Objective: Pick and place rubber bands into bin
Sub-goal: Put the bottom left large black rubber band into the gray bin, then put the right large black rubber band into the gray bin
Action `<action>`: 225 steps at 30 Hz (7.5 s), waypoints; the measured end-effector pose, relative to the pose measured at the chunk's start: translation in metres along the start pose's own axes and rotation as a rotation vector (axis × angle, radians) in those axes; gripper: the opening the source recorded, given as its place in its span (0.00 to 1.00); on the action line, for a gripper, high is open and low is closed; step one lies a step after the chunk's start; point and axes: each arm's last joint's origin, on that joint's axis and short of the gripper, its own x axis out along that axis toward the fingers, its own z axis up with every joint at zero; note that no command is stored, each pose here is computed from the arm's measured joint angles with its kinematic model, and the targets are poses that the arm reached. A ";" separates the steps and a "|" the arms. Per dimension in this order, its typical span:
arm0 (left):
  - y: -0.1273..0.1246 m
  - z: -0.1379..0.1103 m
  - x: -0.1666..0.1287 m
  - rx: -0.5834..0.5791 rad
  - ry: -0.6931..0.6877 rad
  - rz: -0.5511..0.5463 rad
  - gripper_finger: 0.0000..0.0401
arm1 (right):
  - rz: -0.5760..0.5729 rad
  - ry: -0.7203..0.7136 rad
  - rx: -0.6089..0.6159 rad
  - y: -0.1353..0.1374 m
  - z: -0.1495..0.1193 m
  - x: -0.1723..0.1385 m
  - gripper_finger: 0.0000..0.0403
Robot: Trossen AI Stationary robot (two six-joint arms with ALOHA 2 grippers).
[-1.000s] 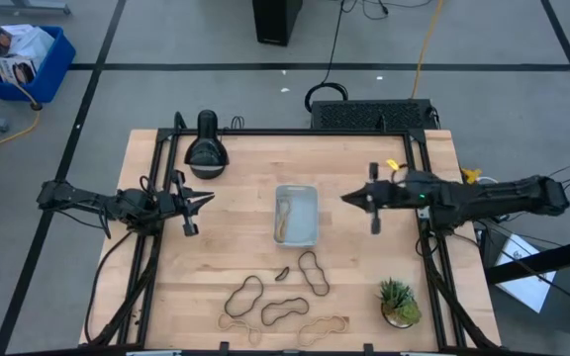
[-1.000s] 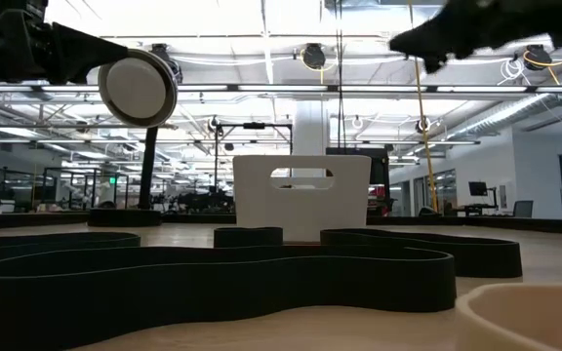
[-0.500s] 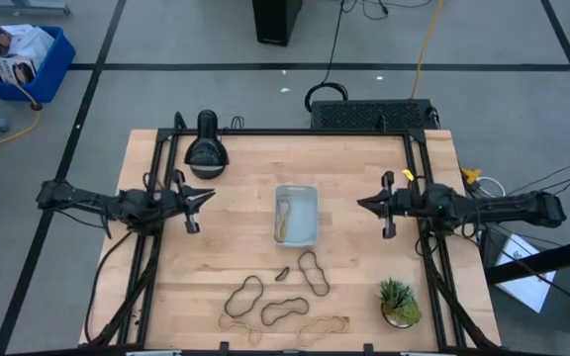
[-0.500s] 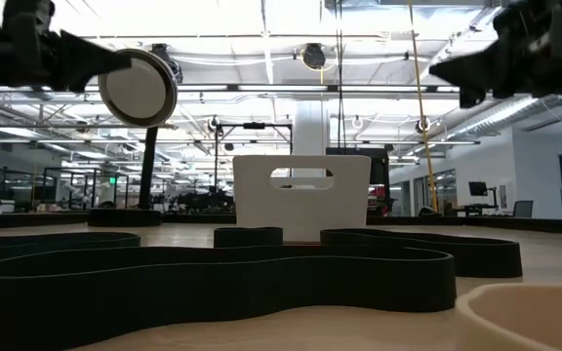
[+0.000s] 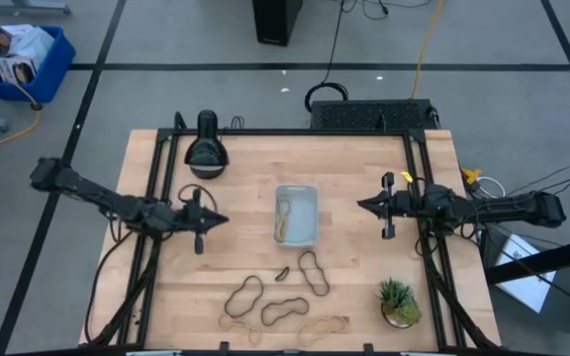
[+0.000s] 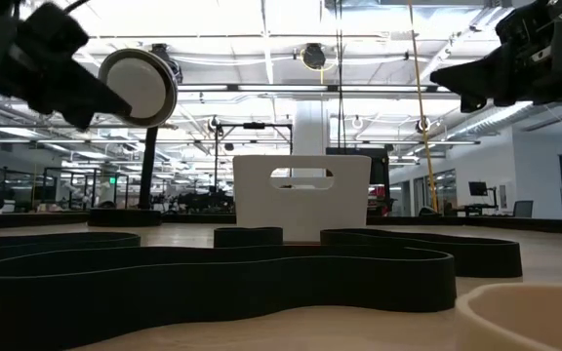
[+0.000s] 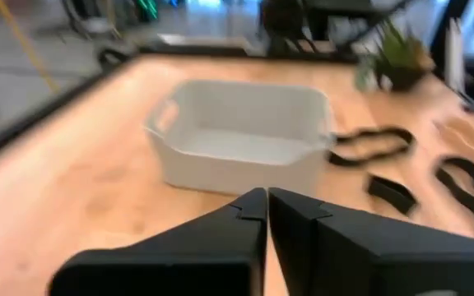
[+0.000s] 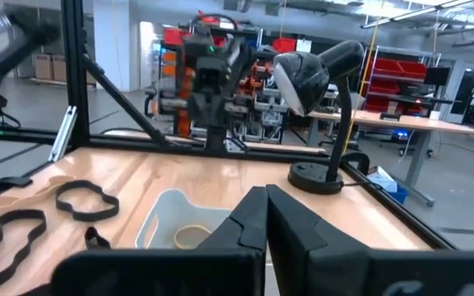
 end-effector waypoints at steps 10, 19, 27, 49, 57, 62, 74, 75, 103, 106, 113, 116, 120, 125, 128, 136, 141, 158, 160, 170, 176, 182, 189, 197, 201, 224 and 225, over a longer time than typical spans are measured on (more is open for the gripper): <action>-0.074 0.049 0.043 0.008 0.467 -0.037 0.01 | -0.001 -0.009 -0.038 0.000 0.001 0.000 0.00; -0.122 0.029 0.077 0.066 0.623 -0.076 0.19 | -0.001 -0.008 -0.009 0.000 0.001 0.000 0.00; -0.125 0.006 0.093 0.021 0.747 -0.077 0.49 | -0.002 -0.008 -0.009 0.000 0.001 0.000 0.00; -0.118 -0.028 0.134 0.055 0.823 -0.113 0.53 | -0.002 0.000 -0.002 0.000 0.000 0.000 0.00; -0.111 -0.012 0.128 0.073 0.814 -0.202 0.04 | -0.002 0.000 -0.009 0.000 0.000 0.000 0.00; -0.105 0.025 0.106 0.207 0.683 -0.224 0.01 | -0.002 -0.004 -0.008 0.000 0.000 0.000 0.00; -0.052 0.102 0.022 0.433 0.075 -0.268 0.01 | -0.002 -0.007 -0.011 0.000 0.001 0.000 0.00; -0.045 0.100 0.017 0.427 0.027 -0.268 0.01 | -0.002 -0.006 -0.011 0.000 0.001 0.000 0.00; 0.028 0.060 0.029 0.143 -0.238 -0.094 0.00 | -0.006 0.024 -0.072 0.000 -0.002 0.000 0.00; 0.027 0.087 0.049 0.196 -0.223 -0.070 0.00 | -0.006 0.023 -0.072 0.000 -0.002 0.000 0.00; 0.032 0.130 0.115 0.246 -0.159 -0.047 0.00 | -0.005 0.024 -0.083 0.000 -0.002 0.000 0.00; 0.035 0.130 0.148 0.246 -0.108 -0.085 0.00 | -0.005 0.023 -0.083 0.000 -0.002 0.000 0.00; 0.040 0.111 0.185 0.233 -0.004 -0.109 0.00 | -0.003 0.024 -0.083 0.000 -0.002 0.000 0.00; 0.049 0.081 0.214 0.205 0.130 -0.097 0.00 | -0.002 0.024 -0.083 0.000 -0.002 0.000 0.00; 0.053 0.073 0.222 0.196 0.171 -0.091 0.00 | -0.002 0.027 -0.083 0.000 -0.003 0.000 0.00; 0.055 0.063 0.226 0.180 0.245 -0.091 0.07 | -0.002 0.027 -0.090 0.000 -0.003 0.000 0.00; 0.055 0.067 0.224 0.105 0.239 -0.082 0.21 | -0.002 0.027 -0.086 0.000 -0.003 0.000 0.00; 0.025 0.122 0.168 0.306 0.168 -0.072 0.57 | -0.001 0.033 -0.074 0.000 -0.003 0.000 0.00; 0.015 0.134 0.148 0.346 0.162 -0.018 0.47 | 0.000 0.033 -0.077 0.000 -0.003 0.000 0.00; -0.025 0.156 0.054 0.452 0.153 0.003 0.04 | 0.005 0.040 -0.089 0.000 -0.004 0.001 0.00; -0.017 0.127 0.030 0.500 -0.012 -0.089 0.02 | 0.003 0.031 -0.090 0.000 -0.003 0.001 0.00; 0.002 0.076 0.020 0.441 -0.244 -0.170 0.01 | 0.004 0.032 -0.088 0.000 -0.003 0.001 0.00; 0.016 0.033 -0.001 0.385 -0.388 -0.158 0.01 | 0.002 0.033 -0.010 0.000 -0.003 0.001 0.00; 0.024 0.017 -0.003 0.367 -0.321 -0.130 0.01 | 0.003 0.033 -0.042 0.000 -0.003 0.001 0.00; 0.025 0.016 -0.002 0.395 -0.307 -0.123 0.01 | 0.002 0.034 -0.046 0.000 -0.003 0.001 0.00; 0.035 0.010 0.000 0.243 -0.205 0.116 0.14 | 0.053 0.201 -0.130 0.035 0.044 0.045 0.00; 0.035 0.010 0.000 0.242 -0.207 0.116 0.14 | 0.066 0.244 -0.127 0.040 0.046 0.052 0.00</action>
